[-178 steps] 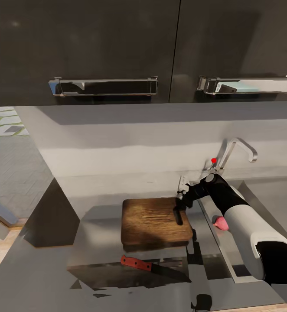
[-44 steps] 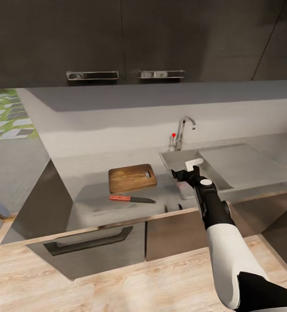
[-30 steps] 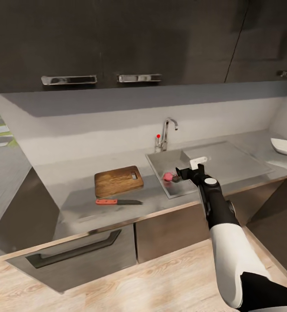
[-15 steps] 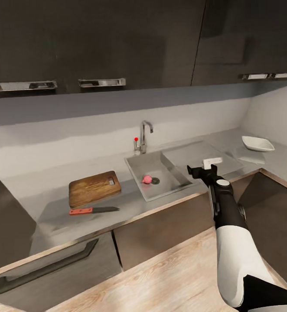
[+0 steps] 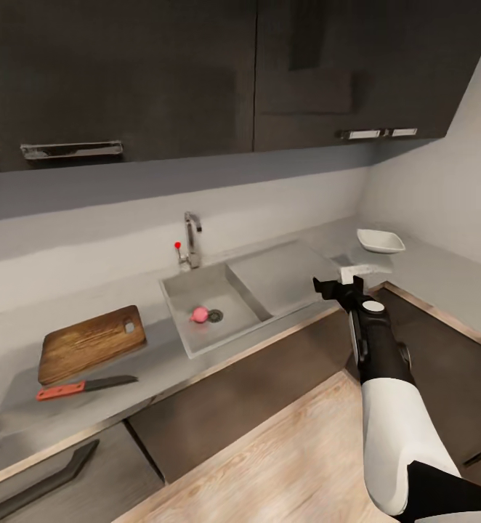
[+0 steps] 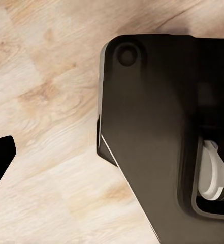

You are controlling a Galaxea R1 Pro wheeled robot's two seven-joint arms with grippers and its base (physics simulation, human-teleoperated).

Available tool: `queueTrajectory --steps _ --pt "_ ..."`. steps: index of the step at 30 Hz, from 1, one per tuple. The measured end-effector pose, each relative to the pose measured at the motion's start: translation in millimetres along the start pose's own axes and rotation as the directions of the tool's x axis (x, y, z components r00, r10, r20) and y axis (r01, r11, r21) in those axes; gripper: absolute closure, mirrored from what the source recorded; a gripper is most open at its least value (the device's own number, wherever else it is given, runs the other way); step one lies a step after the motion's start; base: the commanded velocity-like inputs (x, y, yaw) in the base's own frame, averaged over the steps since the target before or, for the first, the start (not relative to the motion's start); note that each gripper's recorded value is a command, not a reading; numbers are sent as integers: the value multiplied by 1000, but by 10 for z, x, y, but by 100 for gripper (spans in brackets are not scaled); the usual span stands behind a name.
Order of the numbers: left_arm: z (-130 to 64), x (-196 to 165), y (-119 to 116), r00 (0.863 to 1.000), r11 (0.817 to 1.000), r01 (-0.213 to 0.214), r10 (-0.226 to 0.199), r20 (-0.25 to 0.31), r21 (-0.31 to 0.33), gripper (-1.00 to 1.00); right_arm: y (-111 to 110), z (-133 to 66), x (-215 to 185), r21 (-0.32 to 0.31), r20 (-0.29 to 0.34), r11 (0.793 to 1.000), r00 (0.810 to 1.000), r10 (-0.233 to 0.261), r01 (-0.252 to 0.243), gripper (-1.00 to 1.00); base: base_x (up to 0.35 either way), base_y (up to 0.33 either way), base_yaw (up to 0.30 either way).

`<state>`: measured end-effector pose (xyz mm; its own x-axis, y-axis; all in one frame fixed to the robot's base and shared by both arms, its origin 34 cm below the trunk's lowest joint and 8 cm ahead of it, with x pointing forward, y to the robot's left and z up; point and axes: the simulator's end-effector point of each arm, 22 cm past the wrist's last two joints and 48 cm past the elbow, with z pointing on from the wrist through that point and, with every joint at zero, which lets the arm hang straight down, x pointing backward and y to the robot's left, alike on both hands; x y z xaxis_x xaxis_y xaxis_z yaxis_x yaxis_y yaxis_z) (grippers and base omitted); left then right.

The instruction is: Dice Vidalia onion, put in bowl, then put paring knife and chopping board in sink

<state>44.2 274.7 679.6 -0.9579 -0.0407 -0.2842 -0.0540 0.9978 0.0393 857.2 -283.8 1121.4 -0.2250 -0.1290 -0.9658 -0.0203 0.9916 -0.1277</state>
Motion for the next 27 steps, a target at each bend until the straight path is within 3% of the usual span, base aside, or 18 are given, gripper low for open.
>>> queueTrajectory --steps 20,27 --pt "35 -68 -6 1000 1000 1 -1 23 1 -100 -28 -73 -172 5 26 1000 1000 3 -4 -100 167 -257 -230" --pt "39 -76 -4 1000 1000 0 0 26 2 -100 -20 -81 -195 4 29 1000 1000 5 -5 -100 173 -257 -47"
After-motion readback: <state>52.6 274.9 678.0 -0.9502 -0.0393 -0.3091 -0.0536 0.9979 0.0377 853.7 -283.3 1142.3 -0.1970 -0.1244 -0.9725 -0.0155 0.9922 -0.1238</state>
